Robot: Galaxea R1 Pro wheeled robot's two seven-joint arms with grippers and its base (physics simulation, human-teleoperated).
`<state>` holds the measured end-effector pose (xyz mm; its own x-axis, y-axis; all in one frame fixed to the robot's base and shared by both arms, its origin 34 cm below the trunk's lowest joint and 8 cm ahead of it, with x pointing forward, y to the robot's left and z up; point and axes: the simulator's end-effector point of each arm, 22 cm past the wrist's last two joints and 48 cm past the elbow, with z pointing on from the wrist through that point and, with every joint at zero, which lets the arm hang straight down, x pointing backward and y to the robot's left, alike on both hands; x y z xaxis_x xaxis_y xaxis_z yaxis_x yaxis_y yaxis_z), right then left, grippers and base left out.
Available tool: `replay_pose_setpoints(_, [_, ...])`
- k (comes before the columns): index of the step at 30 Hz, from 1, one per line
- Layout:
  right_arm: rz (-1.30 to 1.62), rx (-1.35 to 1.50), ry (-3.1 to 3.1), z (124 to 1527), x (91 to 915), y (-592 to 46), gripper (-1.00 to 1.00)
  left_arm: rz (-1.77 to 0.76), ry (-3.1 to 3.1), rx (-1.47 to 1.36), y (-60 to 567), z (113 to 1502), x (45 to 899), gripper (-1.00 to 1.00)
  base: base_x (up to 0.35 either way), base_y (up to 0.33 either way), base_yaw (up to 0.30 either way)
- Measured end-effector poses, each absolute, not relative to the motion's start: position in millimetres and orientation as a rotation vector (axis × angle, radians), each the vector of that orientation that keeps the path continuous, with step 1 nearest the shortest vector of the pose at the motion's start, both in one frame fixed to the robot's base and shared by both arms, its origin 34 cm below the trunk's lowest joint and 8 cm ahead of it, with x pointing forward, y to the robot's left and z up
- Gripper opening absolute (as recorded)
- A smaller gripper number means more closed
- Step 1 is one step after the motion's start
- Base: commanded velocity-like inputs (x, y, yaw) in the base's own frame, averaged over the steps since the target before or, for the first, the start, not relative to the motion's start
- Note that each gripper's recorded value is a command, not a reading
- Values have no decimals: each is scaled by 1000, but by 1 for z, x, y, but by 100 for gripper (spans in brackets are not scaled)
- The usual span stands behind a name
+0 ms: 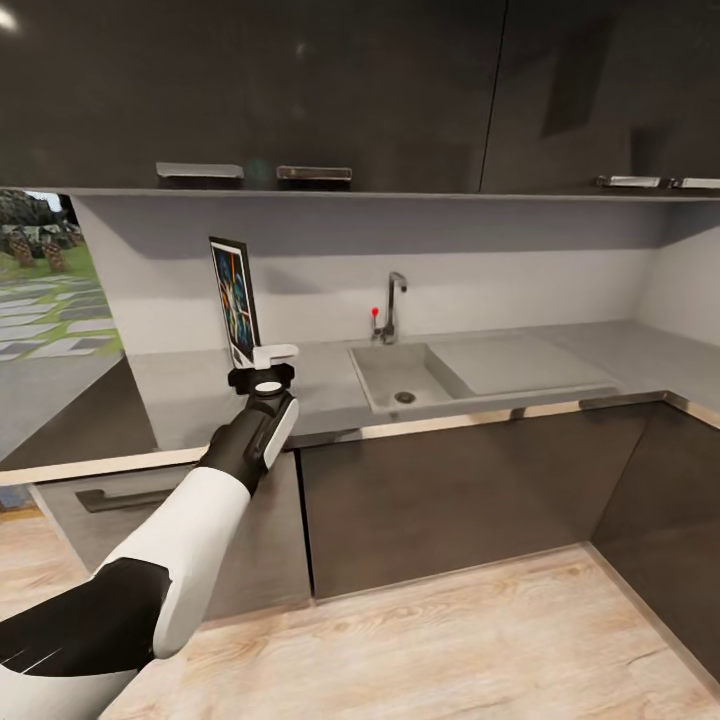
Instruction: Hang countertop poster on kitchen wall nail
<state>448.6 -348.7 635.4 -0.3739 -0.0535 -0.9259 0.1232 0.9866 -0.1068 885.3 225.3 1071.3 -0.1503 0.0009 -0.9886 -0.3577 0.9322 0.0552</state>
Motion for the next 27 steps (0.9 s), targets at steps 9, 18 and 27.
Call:
replay_pose_setpoints(9, [-186,48,1946,635,449,-348,100,318,1701,-283,228,1071,885,100,318,0,0])
replay_pose_setpoints(18, [-186,46,1947,635,448,-348,100,309,1707,-319,236,1068,885,100,108,84,0])
replay_pose_setpoints(27, [-185,47,1949,634,448,-348,100,304,1706,-339,241,1068,885,100,30,27,0])
